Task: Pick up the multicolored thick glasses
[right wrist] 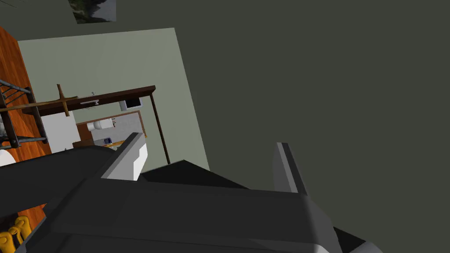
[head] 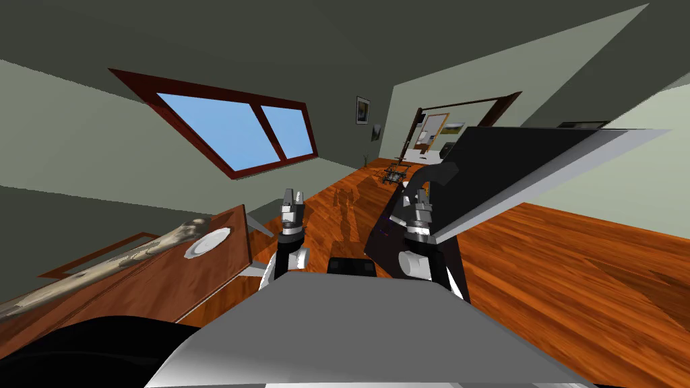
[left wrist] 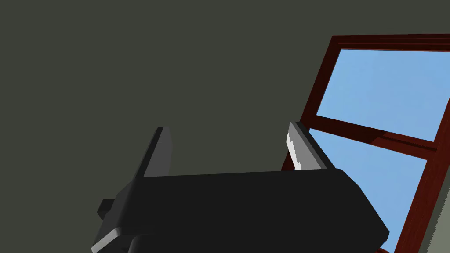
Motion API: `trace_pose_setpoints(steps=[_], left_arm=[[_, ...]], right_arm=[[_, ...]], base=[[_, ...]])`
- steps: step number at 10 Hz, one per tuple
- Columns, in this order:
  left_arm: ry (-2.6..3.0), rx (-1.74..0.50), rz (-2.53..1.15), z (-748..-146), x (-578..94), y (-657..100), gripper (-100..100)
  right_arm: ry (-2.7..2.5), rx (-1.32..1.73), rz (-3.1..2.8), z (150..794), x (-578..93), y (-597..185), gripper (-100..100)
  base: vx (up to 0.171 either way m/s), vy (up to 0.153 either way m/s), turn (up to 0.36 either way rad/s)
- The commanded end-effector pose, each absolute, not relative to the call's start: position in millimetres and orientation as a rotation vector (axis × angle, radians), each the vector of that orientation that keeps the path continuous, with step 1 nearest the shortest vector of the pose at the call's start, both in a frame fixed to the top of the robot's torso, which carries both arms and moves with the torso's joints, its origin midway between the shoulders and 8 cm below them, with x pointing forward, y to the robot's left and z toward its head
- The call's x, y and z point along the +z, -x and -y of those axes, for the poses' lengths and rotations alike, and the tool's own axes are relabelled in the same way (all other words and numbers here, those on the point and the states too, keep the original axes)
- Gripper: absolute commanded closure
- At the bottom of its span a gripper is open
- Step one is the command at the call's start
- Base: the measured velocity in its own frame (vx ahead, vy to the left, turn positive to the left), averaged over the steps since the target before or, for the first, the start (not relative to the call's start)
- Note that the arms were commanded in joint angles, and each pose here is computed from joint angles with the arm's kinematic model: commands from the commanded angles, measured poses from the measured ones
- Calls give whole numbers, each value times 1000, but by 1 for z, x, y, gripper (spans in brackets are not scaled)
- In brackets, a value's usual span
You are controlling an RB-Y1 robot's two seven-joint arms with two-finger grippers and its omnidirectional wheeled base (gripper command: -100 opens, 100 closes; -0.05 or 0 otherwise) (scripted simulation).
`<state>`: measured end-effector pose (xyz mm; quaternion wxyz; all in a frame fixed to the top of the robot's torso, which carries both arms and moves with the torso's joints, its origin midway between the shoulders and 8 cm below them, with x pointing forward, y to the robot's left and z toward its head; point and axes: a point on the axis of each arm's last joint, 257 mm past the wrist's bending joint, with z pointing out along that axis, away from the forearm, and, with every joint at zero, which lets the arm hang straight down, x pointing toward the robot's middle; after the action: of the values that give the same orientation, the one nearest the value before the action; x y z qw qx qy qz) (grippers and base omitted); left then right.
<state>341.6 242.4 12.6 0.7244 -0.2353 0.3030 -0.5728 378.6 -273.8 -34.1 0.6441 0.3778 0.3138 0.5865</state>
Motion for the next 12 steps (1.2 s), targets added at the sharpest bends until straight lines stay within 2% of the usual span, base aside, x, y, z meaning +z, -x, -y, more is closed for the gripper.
trace_pose_setpoints(steps=[1,12], left_arm=[[519,-1264,-669,-242,13,-342,0],[519,-1264,-669,-242,13,-342,0]], right_arm=[[-825,1341,-745,266,-34,-381,-100],[-353,1363,-1073,151,-59,-405,-100]], base=[[11,16,26],[42,82,56]])
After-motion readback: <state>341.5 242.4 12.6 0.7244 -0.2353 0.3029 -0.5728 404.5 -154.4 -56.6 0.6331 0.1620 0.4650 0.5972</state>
